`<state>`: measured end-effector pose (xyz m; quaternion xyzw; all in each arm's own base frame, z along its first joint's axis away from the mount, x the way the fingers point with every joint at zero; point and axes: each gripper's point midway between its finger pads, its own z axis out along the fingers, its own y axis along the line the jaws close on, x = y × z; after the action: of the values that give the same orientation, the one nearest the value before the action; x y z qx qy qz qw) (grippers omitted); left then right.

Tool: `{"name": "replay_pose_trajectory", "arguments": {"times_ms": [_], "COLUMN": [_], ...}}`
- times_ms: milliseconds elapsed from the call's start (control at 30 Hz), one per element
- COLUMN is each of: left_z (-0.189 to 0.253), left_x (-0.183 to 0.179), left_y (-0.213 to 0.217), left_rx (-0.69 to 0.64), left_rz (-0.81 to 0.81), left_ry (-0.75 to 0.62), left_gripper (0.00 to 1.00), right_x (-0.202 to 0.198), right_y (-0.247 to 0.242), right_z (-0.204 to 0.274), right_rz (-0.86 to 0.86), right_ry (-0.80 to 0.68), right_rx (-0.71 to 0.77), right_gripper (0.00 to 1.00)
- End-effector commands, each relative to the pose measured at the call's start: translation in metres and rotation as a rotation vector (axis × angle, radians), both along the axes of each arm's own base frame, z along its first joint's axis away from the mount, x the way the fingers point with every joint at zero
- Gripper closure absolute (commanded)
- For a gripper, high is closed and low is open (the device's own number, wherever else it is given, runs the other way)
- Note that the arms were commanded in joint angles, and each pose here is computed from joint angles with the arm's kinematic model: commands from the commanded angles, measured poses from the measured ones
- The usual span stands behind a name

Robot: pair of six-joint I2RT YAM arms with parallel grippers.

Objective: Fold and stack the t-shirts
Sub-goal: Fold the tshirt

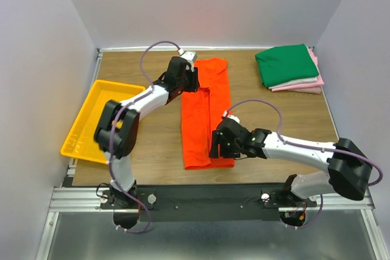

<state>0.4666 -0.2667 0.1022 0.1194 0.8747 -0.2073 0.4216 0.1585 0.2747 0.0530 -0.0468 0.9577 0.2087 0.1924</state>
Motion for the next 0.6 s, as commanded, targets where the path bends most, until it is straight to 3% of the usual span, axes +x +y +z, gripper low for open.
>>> {"name": "replay_pose_trajectory", "arguments": {"times_ms": [0,133,167,267,567], "left_z": [0.052,0.041,0.053,0.017,-0.016], "left_x": [-0.031,-0.085,-0.101,-0.157,-0.241], "left_y": [0.014,0.027,0.019,0.019,0.029], "left_rx": [-0.021,-0.021,-0.079,-0.091,-0.127], "left_rz": [0.044,0.107,0.106,0.087,0.138], "left_ry": [-0.080,-0.052,-0.067,0.014,0.147], "left_gripper": [0.53,0.53,0.53,0.53,0.54], "right_x": [0.003,-0.003,-0.005,-0.009,-0.010], "right_y": [-0.031,-0.054,-0.057,-0.071,-0.087], "right_z": [0.006,-0.003,-0.004,-0.014,-0.025], "right_rz": [-0.085,-0.132,-0.135,-0.166,-0.204], "right_ry": [-0.044,-0.028,-0.025,-0.012,-0.017], "right_rx": [-0.105,-0.172,-0.185,-0.229,-0.284], "right_gripper": [0.28,0.28,0.28,0.28,0.37]}}
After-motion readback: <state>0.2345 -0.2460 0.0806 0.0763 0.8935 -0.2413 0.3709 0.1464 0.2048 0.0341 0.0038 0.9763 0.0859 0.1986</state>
